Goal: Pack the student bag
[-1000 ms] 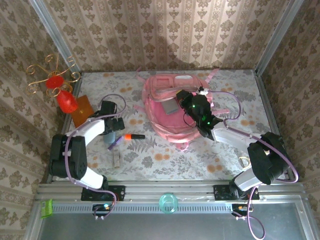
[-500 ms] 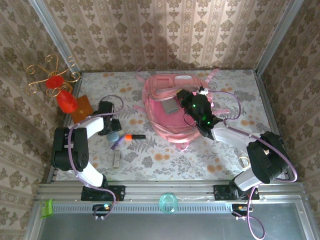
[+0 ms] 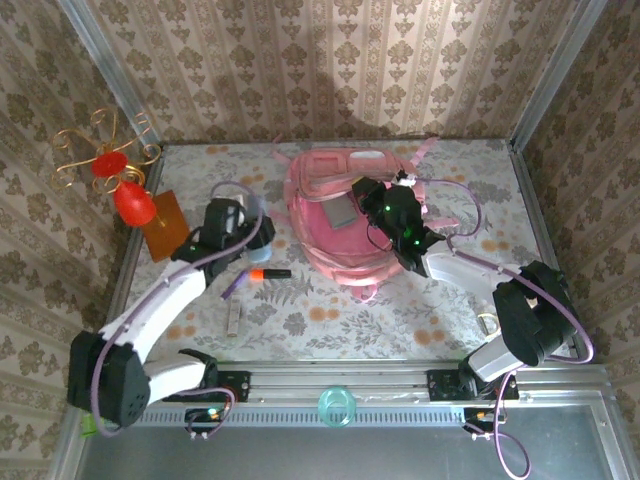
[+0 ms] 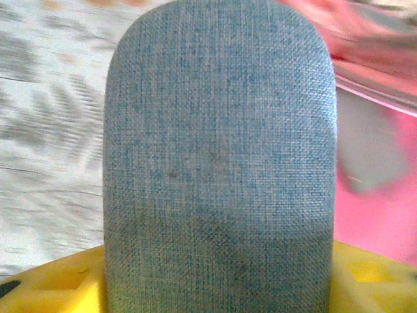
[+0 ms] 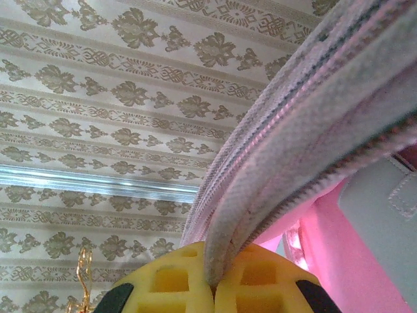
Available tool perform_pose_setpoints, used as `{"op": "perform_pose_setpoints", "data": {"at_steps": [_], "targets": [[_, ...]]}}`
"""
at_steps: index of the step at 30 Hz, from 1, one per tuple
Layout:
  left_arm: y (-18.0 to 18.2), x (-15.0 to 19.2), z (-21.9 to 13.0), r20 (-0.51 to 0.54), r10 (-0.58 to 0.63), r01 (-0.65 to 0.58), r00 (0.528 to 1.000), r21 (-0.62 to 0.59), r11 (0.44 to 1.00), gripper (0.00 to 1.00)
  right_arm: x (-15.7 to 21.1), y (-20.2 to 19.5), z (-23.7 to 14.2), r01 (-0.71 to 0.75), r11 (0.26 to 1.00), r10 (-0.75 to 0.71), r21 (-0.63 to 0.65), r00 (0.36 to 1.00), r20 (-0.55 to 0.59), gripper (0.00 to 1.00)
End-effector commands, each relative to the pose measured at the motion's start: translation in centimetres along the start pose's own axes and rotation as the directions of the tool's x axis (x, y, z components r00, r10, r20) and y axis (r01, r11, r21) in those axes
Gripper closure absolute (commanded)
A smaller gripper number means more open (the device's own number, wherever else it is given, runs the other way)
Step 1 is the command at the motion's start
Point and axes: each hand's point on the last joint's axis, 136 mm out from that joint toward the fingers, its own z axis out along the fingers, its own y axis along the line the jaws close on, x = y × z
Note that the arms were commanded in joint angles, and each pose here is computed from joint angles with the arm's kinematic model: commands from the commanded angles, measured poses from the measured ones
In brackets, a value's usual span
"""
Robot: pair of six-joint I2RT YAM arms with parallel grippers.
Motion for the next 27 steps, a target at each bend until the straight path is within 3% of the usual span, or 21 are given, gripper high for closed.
{"op": "perform_pose_setpoints", "data": {"at_steps": [1,6,13,20,27], "targets": [[-5.0,2.4,-0.3,-0.045,-0.124,0.13,0.991,0.194,0.972,0.48,-1.0,4.5,0.4,0.01,0.994,-0.007,-0.105,1.0,0.029,1.0],[-10.6,3.7,1.4,-0.098,-0.129,0.154,0.987,0.311,0.938,0.48,-0.2,7.6,1.0,0.009,0.986,-0.009,-0.167,1.0,0.002,1.0],[-16.7,1.1,5.0,-0.085,-0.235,0.247,0.968,0.475,0.845,0.45,0.0,10.8,0.6,0.038,0.979,-0.038,-0.199,0.999,0.004,1.0],[-18.7,0.1,9.0,-0.045,-0.346,0.327,0.937,0.452,0.83,0.41,0.0,13.5,1.0,0.031,0.972,-0.034,-0.232,0.999,-0.009,1.0],[-19.8,-2.1,12.9,0.102,-0.42,0.321,0.902,0.491,0.81,0.36,0.0,14.1,1.3,0.016,0.97,-0.02,-0.243,1.0,-0.013,1.0]]}}
